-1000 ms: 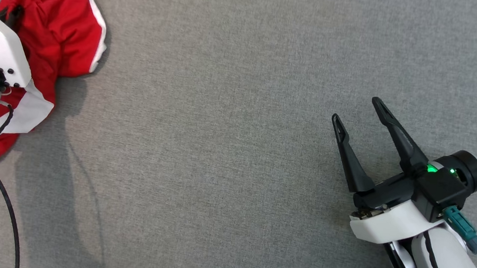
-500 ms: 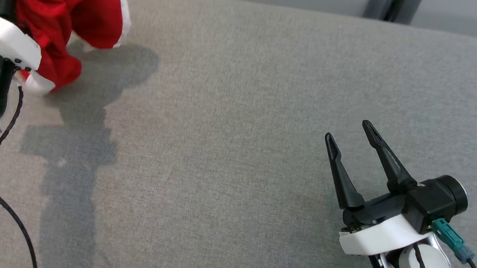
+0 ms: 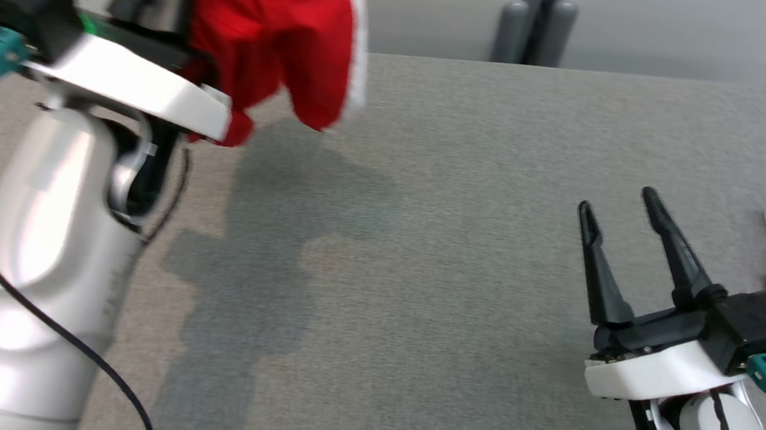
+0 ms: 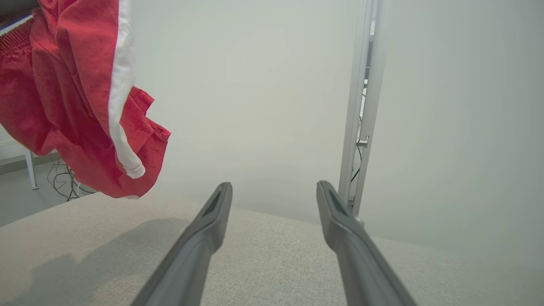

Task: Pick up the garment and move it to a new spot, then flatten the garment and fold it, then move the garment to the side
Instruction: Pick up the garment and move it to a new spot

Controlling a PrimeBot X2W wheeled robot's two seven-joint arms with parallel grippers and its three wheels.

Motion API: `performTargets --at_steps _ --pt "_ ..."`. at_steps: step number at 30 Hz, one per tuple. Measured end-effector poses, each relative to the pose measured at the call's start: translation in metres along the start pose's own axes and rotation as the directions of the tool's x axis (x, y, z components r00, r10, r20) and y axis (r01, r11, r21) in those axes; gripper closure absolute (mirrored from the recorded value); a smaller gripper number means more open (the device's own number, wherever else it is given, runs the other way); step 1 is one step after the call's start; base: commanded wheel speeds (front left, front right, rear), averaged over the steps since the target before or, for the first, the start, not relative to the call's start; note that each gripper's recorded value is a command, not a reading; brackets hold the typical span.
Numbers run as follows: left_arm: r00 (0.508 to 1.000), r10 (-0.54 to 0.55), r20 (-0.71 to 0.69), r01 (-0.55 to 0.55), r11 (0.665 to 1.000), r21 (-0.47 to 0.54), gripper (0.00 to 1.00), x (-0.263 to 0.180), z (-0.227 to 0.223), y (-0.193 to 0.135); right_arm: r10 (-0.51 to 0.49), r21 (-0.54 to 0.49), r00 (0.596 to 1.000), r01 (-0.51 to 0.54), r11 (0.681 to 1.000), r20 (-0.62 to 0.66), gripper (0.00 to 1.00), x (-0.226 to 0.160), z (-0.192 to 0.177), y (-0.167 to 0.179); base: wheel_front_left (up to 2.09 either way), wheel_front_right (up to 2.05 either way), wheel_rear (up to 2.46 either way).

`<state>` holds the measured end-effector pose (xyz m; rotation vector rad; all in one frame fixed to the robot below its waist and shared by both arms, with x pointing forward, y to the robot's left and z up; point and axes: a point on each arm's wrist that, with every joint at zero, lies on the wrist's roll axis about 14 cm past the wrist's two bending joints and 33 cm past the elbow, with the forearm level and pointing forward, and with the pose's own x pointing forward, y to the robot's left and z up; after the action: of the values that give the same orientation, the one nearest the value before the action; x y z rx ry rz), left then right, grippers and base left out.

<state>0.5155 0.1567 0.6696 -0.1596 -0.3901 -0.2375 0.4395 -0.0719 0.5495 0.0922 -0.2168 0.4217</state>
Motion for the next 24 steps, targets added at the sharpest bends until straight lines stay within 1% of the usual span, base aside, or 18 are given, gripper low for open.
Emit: performTargets --at_steps 2,3,7,11,14,15,17,19,21,24 --pt "0.998 -0.057 0.004 0.057 0.998 -0.017 1.00 0.005 -0.006 -0.028 -0.037 -0.016 0.999 0.037 0.999 0.007 0.00 -0.004 0.004 -0.013 0.00 0.00 0.00" --pt "0.994 -0.109 -0.004 0.109 0.993 -0.047 1.00 0.008 -0.017 -0.055 -0.073 -0.026 0.997 0.073 0.997 0.009 0.00 -0.010 0.006 -0.025 0.00 0.00 0.00" --pt "0.978 -0.209 0.002 0.208 0.971 -0.116 1.00 0.011 -0.036 -0.106 -0.144 -0.042 0.990 0.144 0.989 0.012 0.00 -0.021 0.009 -0.046 0.00 0.00 0.00" --pt "0.942 -0.334 0.037 0.335 0.923 -0.189 1.00 0.011 -0.046 -0.159 -0.218 -0.060 0.976 0.219 0.974 0.014 0.00 -0.034 0.012 -0.069 0.00 0.00 0.00" --pt "0.906 -0.422 0.039 0.422 0.887 -0.186 1.00 0.006 -0.058 -0.191 -0.263 -0.071 0.965 0.262 0.962 0.002 0.00 -0.044 0.010 -0.082 0.00 0.00 0.00" --pt "0.897 -0.441 0.036 0.440 0.878 -0.191 1.00 0.003 -0.063 -0.198 -0.273 -0.073 0.962 0.273 0.959 -0.001 0.00 -0.046 0.009 -0.085 0.00 0.00 0.00" --pt "0.887 -0.460 0.021 0.455 0.868 -0.198 1.00 -0.004 -0.074 -0.205 -0.288 -0.074 0.958 0.287 0.955 -0.009 0.00 -0.048 0.006 -0.089 0.00 0.00 0.00" --pt "0.874 -0.484 -0.035 0.470 0.863 -0.185 1.00 -0.017 -0.096 -0.206 -0.298 -0.075 0.955 0.296 0.952 -0.013 0.00 -0.049 0.004 -0.092 0.00 0.00 0.00" --pt "0.854 -0.505 -0.125 0.488 0.860 -0.149 1.00 -0.035 -0.124 -0.202 -0.300 -0.081 0.954 0.298 0.951 -0.018 0.00 -0.049 0.002 -0.093 0.00 0.00 0.00" --pt "0.839 -0.485 -0.247 0.470 0.875 -0.118 1.00 -0.059 -0.157 -0.184 -0.286 -0.074 0.958 0.284 0.956 -0.021 0.00 -0.044 0.000 -0.089 0.00 0.00 0.00"
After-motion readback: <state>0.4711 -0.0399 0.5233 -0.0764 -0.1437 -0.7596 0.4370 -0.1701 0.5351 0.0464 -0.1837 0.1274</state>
